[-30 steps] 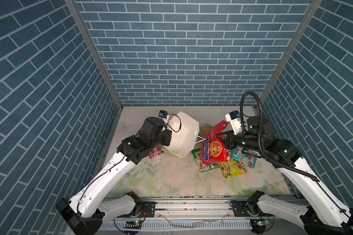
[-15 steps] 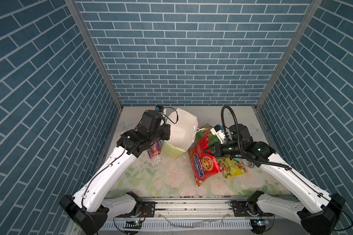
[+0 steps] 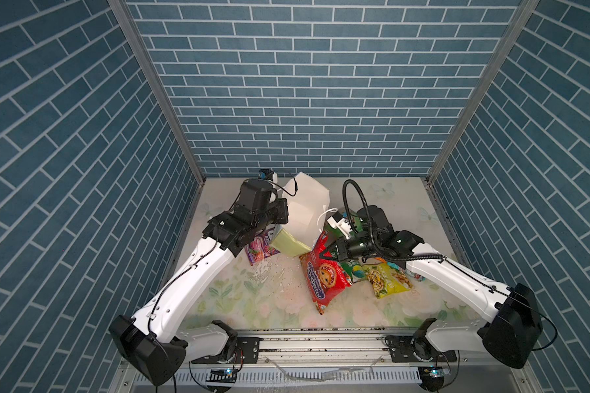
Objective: Take the snacks out of the paper bag
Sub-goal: Place the paper bag at the top-center of the table.
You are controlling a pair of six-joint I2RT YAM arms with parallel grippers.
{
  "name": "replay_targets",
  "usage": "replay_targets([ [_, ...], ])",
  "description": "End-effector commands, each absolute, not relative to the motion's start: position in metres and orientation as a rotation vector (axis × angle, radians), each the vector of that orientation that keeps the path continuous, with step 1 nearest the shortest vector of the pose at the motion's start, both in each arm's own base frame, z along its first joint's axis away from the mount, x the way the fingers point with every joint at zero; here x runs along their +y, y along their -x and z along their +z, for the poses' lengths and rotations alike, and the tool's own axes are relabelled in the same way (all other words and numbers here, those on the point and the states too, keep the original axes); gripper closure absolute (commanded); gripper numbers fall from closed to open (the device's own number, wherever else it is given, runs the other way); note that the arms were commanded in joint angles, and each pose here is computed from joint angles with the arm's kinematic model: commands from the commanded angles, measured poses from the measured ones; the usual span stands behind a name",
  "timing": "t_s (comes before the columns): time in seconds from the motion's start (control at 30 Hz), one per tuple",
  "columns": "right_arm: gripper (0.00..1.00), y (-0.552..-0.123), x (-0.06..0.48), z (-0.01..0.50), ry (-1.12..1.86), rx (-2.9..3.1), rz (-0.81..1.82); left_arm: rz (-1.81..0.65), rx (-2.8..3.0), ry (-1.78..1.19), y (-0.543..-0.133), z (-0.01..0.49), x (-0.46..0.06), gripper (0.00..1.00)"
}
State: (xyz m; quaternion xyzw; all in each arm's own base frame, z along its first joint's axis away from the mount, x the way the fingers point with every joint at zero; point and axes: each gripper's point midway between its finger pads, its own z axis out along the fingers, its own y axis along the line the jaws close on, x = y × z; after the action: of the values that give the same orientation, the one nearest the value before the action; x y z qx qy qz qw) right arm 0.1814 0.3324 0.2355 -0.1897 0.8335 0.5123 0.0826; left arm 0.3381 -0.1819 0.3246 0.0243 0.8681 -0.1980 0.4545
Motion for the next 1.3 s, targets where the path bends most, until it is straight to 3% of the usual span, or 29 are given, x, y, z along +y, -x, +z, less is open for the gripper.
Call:
replay_targets([
  [0.0, 1.00, -0.176, 0.344, 0.287, 0.670, 2.281, 1.670, -0.538, 2.086, 0.013, -0.351, 0.330, -0.181, 0.93],
  [0.33, 1.00, -0.150, 0.321, 0.283, 0.676, 2.305, 1.662, -0.597, 2.033, 0.148, -0.375, 0.315, -0.174, 0.93],
  [0.93, 1.00, -0.154, 0.328, 0.284, 0.691, 2.296, 1.681, -0.551, 2.048, 0.162, -0.407, 0.301, -0.184, 0.93],
  [1.27, 1.00, -0.157, 0.330, 0.276, 0.679, 2.312, 1.668, -0.506, 2.111, 0.138, -0.405, 0.286, -0.182, 0.67],
])
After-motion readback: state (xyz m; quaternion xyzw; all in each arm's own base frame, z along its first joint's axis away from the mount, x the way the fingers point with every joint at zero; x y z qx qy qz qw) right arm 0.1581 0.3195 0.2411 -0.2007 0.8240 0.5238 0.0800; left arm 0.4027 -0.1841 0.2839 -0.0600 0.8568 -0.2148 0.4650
